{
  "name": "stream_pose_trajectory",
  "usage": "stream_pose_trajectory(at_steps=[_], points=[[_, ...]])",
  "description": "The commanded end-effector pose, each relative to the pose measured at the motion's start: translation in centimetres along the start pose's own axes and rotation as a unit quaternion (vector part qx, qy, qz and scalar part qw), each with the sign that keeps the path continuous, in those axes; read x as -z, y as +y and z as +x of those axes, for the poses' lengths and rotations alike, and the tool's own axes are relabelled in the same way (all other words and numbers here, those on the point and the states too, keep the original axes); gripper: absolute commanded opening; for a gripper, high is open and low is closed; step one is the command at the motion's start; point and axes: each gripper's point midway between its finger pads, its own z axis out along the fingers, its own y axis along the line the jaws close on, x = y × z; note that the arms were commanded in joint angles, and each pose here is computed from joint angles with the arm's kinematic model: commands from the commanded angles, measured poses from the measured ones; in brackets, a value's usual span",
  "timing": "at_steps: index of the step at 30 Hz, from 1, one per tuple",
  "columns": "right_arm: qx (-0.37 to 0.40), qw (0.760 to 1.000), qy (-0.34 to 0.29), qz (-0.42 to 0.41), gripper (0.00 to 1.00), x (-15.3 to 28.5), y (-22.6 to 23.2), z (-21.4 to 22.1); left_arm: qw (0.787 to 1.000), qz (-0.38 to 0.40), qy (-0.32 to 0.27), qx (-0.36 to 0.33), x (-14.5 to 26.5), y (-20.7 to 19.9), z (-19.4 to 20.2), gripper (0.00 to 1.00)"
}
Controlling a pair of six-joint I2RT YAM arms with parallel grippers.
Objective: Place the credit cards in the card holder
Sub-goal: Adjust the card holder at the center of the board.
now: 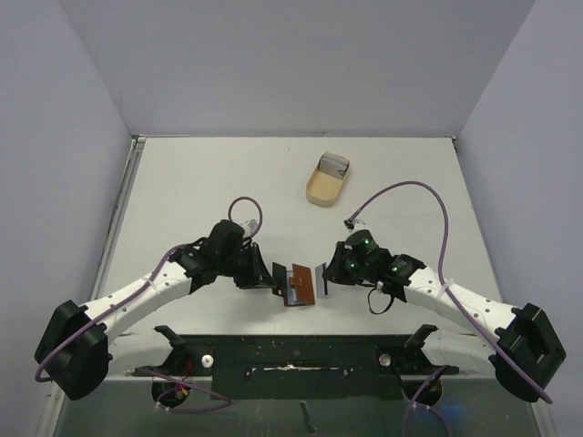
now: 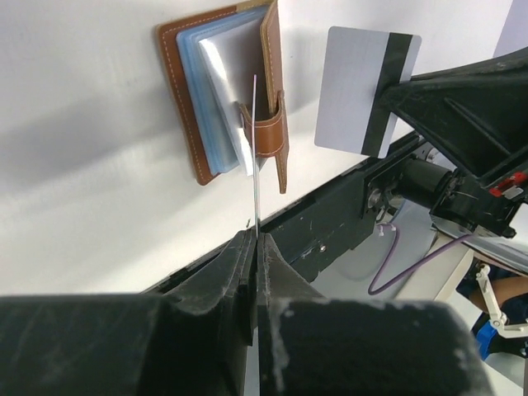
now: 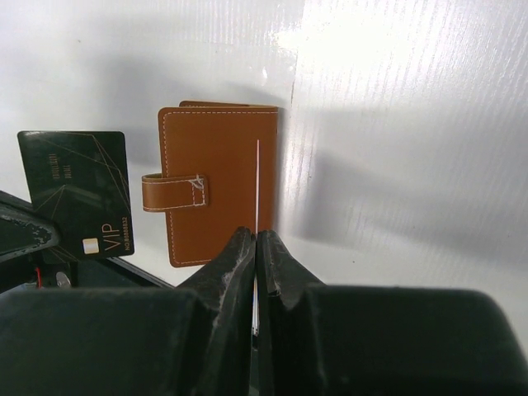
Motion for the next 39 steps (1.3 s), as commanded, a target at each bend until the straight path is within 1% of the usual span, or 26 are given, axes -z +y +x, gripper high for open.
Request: stream_pose_trajectory(at_steps=[1, 8, 13, 22, 34, 39], points=[[0.002, 1.0, -0.022, -0.015, 0.0, -0.2, 0.9, -1.0, 1.0, -0.001, 0.014, -0.006, 0.1, 0.5, 0.8, 0.0], [-0.004, 1.0, -0.014, -0.017, 0.0, -0.7, 1.0, -0.6, 1.0, -0.014, 0.025, -0.002, -0.7, 1.5, 1.1, 0.0], [-0.004, 1.0, -0.014, -0.018, 0.0, -0.8, 1.0, -0.6, 0.999, 0.004, 0.036, 0.008, -1.4, 1.7, 1.8, 0.0], [-0.002, 1.0, -0.012, -0.018, 0.0, -1.1, 0.9, -0.4, 0.999, 0.02, 0.037, 0.013, -2.5, 1.5, 1.6, 0.0], [-0.003, 1.0, -0.009, -0.02, 0.0, -1.3, 0.9, -0.1, 0.998, 0.015, 0.047, 0.027, -3.8, 3.0, 2.3, 0.0], [-0.004, 1.0, 0.004, -0.016, 0.0, -2.1, 0.5, 0.9, 0.998, 0.018, 0.045, 0.028, -4.0, 3.2, 2.2, 0.0]])
